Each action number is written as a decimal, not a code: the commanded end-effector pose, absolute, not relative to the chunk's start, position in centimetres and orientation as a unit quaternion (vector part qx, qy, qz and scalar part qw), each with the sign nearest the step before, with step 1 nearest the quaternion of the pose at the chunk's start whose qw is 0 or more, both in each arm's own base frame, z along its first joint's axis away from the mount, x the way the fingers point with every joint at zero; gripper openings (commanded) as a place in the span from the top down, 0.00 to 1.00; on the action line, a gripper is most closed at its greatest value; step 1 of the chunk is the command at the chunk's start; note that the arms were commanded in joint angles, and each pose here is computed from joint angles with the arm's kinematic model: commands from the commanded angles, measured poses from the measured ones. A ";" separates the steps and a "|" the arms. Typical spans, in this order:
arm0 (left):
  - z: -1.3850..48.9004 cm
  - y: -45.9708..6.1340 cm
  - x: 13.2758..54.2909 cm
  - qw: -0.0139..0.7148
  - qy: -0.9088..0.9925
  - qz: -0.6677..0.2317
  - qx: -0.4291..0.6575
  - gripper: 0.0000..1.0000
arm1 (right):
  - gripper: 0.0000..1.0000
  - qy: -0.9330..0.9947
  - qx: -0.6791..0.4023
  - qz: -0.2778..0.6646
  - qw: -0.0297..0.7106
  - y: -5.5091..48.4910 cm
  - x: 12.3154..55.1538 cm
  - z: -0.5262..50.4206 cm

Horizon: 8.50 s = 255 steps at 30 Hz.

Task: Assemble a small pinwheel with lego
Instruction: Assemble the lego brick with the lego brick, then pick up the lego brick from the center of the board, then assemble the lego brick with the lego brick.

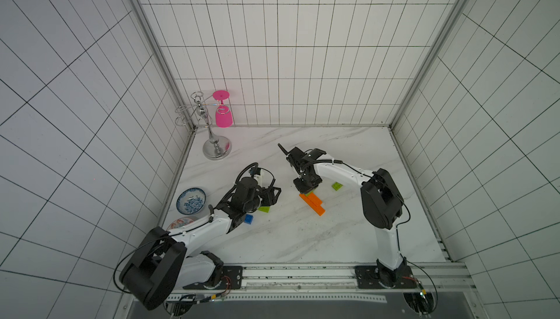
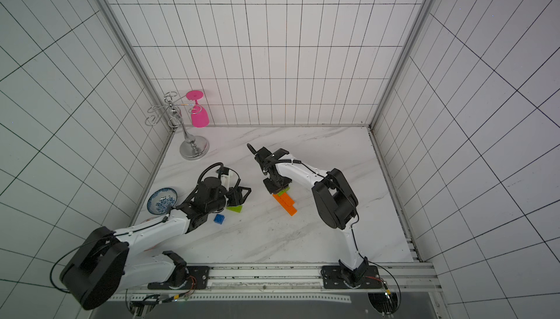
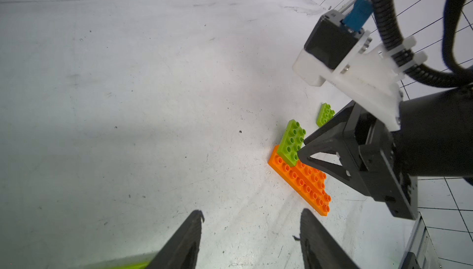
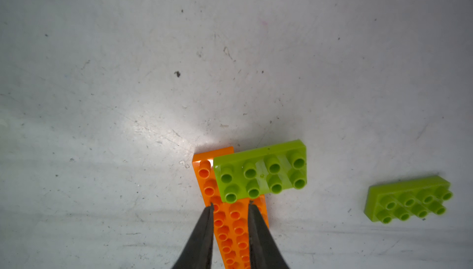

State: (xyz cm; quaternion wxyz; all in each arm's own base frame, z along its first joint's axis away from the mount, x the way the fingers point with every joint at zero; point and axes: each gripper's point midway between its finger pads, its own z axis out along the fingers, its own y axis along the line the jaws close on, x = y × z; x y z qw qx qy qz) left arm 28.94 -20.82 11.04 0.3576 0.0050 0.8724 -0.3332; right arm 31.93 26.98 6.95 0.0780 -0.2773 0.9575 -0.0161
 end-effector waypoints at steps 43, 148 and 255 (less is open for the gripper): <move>9.6 -6.3 26.1 0.395 0.841 -0.313 -0.196 0.36 | 0.85 0.845 -0.528 0.036 0.074 43.9 26.0 5.2; 8.6 -23.6 27.3 0.322 0.874 -0.365 0.006 0.36 | 0.95 0.954 -0.295 -0.024 0.034 26.3 29.4 5.1; 9.1 -22.9 27.2 0.328 0.877 -0.350 0.007 0.35 | 0.86 0.957 -0.287 -0.030 0.038 26.2 31.0 6.6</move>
